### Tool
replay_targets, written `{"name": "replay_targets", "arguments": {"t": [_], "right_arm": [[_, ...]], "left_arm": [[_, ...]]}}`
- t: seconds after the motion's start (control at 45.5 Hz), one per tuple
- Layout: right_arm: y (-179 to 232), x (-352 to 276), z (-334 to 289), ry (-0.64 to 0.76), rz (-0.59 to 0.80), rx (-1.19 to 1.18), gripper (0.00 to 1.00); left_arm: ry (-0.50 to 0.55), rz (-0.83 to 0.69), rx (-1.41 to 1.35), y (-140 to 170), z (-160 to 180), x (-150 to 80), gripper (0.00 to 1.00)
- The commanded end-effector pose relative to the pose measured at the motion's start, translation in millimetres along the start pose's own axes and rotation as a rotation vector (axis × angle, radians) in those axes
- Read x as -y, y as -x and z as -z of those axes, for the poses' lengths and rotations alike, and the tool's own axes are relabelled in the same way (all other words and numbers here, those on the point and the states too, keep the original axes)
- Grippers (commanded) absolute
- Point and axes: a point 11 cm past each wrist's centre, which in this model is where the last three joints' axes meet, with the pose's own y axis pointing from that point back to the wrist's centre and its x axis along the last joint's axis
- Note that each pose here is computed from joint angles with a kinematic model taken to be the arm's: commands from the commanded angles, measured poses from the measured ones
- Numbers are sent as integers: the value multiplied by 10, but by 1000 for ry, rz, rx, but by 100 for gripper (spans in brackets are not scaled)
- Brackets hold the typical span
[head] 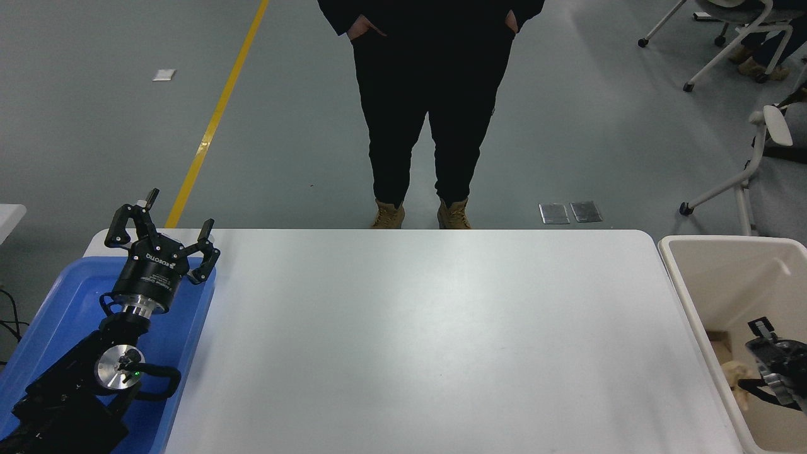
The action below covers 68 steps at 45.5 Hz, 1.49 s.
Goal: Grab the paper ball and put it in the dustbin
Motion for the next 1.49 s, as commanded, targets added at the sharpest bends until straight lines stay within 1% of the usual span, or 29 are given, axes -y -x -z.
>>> {"name": "replay_targets", "arguments": {"t": [0.0,0.066,0.22,0.374,0.571,0.725,0.835,0.967,1.187,1.341,1.473], "right_arm": [[-76,-301,914,-153,62,21,100],[-59,-445,1158,-194,101,-22,100],[61,-815,1555,-265,148,-236,100],[188,-1082,1817,-318,187,-300,100],[300,-1246,1908,-339,219,-349,100],[298,-1337,1909,-351,231,-397,100],[156,-1477,1930,-365,246,-397,100],[-30,-1774,1854,-378,312,-406,100],[-260,-2436,1504,-384,475,-479,100],[-437,-2853,1441,-423,565,-520,100],[-639,-3234,1512,-494,676,-574,100]], "left_arm": [[0,-1,0,1,3,0,98],[-3,0,0,2,8,0,98],[-3,0,0,2,8,0,98],[-3,0,0,2,8,0,98],[-3,0,1,-2,2,-1,98],[-3,0,1,-2,2,-1,98],[-3,0,0,2,8,0,98],[-3,0,1,-2,2,-1,98],[-2,-1,0,1,5,0,98],[-3,0,1,-2,2,-1,98],[-3,0,1,-2,2,-1,98]]}}
